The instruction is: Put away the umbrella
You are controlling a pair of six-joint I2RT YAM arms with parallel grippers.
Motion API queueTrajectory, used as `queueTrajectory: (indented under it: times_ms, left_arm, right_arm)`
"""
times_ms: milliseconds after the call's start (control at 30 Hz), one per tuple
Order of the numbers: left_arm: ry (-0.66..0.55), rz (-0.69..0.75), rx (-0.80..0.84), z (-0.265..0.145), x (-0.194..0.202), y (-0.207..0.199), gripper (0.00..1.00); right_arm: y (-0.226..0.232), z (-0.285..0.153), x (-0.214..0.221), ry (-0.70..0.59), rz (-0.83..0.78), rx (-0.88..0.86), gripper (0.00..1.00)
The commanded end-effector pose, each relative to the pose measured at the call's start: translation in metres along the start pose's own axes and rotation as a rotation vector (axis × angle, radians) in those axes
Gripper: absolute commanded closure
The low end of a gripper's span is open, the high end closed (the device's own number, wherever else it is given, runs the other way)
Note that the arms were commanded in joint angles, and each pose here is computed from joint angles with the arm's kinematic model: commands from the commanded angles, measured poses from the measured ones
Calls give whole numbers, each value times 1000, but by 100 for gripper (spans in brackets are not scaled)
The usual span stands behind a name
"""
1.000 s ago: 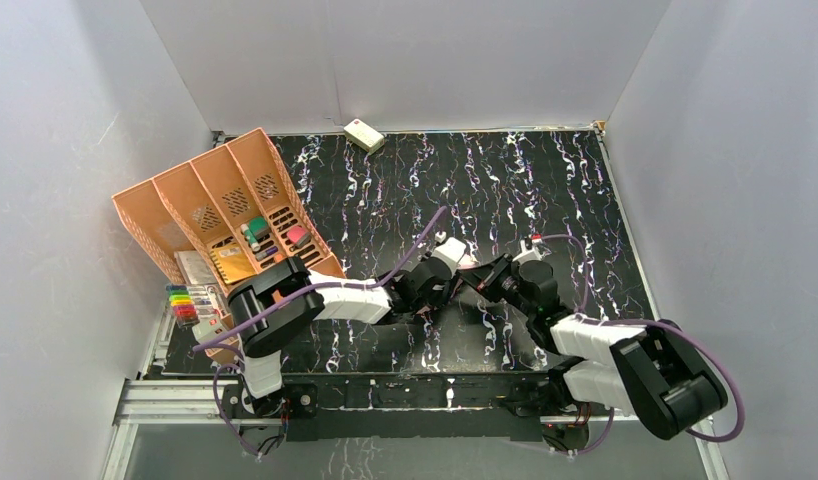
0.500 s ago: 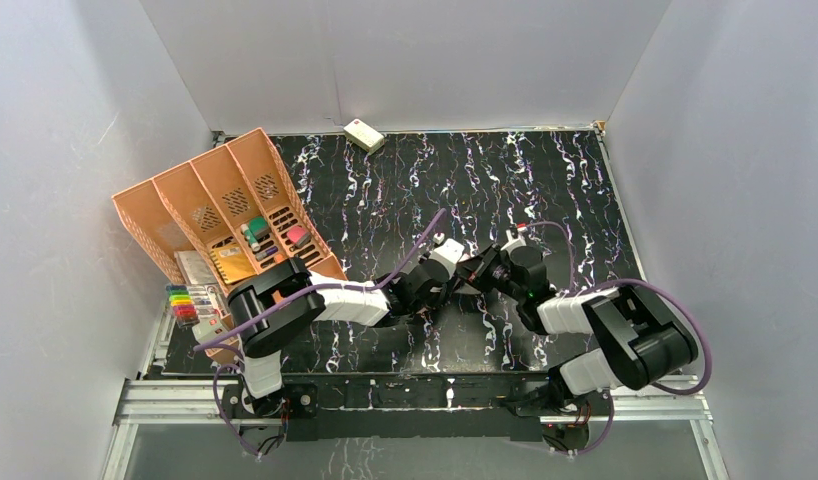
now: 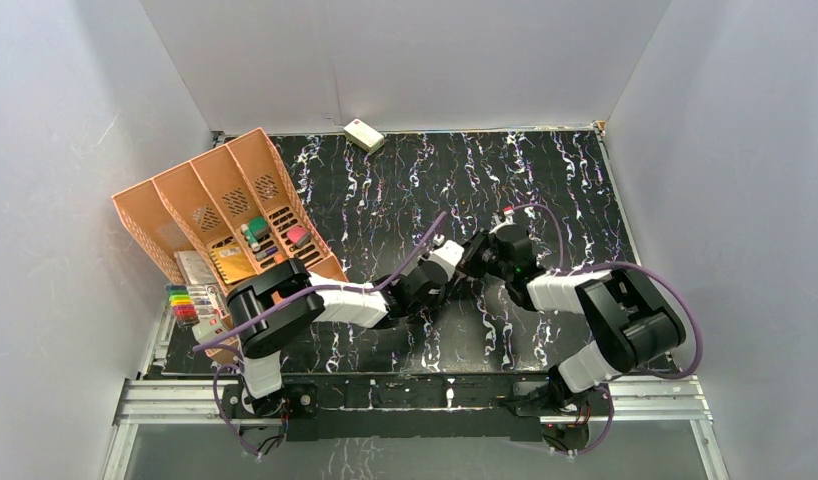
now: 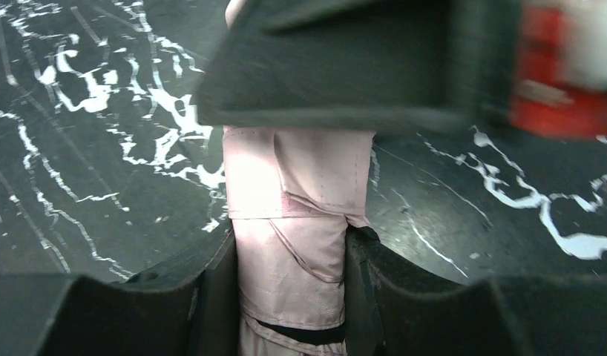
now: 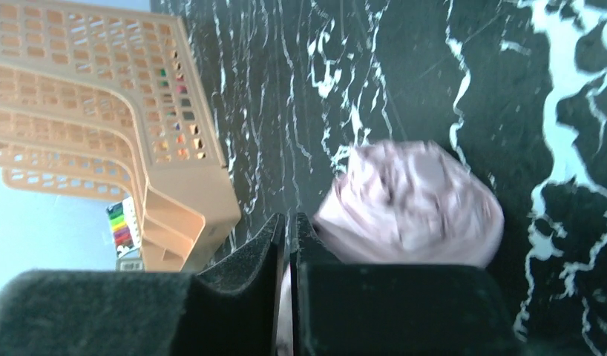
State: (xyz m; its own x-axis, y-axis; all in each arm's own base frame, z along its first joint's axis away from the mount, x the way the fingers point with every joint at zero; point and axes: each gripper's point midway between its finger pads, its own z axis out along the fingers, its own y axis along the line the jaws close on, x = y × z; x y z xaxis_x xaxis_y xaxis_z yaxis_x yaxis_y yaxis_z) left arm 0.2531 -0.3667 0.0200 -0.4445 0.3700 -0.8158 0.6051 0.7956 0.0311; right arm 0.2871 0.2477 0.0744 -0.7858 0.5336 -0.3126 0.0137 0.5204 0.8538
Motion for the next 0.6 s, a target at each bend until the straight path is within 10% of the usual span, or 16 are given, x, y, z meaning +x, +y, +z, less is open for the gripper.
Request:
queueTrajectory:
  times_ms: [0,567]
  left_arm:
    - [434,202,172,-37,133,-18,100]
    - [308,293,297,-57,96,-16,98]
  right_arm:
    - [-39,11,1,7,-33,175,83]
    - [-60,-38,-62,-241,-142,429,56]
